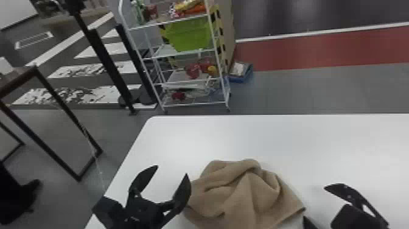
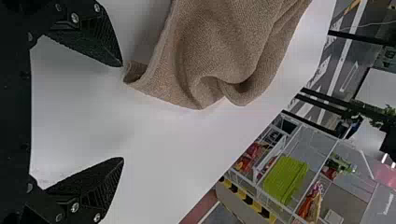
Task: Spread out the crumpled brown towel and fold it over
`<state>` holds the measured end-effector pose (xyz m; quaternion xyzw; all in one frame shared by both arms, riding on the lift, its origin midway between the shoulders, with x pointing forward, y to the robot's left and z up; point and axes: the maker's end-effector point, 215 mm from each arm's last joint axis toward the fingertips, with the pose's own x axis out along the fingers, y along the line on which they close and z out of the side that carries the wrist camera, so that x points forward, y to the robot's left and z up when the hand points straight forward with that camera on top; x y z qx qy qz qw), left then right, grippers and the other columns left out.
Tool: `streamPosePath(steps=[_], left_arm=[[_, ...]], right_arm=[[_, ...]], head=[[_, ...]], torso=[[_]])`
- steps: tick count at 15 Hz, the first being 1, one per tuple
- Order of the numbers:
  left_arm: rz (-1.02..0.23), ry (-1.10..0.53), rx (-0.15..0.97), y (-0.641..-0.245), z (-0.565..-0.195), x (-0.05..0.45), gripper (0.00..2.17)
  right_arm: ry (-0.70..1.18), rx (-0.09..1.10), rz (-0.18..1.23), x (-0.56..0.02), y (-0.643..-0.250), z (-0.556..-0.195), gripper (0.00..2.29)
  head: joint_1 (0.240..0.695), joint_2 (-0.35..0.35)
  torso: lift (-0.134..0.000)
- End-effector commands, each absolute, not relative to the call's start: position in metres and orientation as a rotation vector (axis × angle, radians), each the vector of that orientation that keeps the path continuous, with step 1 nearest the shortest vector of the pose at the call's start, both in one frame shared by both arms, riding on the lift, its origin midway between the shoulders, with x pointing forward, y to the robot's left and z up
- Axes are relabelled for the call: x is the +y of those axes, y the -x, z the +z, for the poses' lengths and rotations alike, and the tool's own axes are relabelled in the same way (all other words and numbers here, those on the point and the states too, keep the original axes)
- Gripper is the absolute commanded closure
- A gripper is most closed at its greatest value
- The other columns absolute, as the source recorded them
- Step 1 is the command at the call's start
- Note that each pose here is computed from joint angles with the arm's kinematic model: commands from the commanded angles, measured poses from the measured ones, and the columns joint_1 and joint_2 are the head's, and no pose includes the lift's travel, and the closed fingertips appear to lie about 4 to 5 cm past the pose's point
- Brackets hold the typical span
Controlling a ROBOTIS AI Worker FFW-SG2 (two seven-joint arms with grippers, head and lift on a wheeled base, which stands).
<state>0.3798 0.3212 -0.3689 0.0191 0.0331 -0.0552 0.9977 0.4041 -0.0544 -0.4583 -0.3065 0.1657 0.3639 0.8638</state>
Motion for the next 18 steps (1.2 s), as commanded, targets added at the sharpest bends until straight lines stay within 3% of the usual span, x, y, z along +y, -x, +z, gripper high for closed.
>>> streamPosePath(steps=[1,5,7,11,13,15,18], left_arm=[[-0.109,-0.035,0.067,-0.38,-0.369,0.321,0.08],[-0.109,-0.035,0.067,-0.38,-0.369,0.321,0.08],[-0.109,-0.037,0.068,-0.38,-0.369,0.321,0.08],[-0.104,-0.035,0.071,-0.379,-0.371,0.324,0.08],[-0.1,-0.034,0.073,-0.377,-0.372,0.327,0.08],[-0.104,-0.034,0.074,-0.376,-0.372,0.328,0.08],[-0.209,-0.052,0.069,-0.377,-0.368,0.304,0.08]], right_arm=[[0.636,0.346,0.789,-0.038,-0.404,-0.462,0.19],[0.631,0.357,0.799,-0.026,-0.41,-0.47,0.35],[0.633,0.355,0.808,-0.018,-0.413,-0.472,0.65],[0.634,0.322,0.785,-0.016,-0.417,-0.465,2.14],[0.646,0.262,0.712,-0.042,-0.437,-0.444,2.17],[0.616,0.188,0.618,-0.08,-0.464,-0.393,2.17],[0.636,0.066,0.591,-0.089,-0.481,-0.312,2.17]], head=[[0.695,0.35],[0.695,0.35],[0.695,0.35],[0.695,0.35],[0.695,0.35],[0.695,0.35],[0.695,0.33]], torso=[[-0.122],[-0.122],[-0.122],[-0.122],[-0.122],[-0.122],[-0.122]])
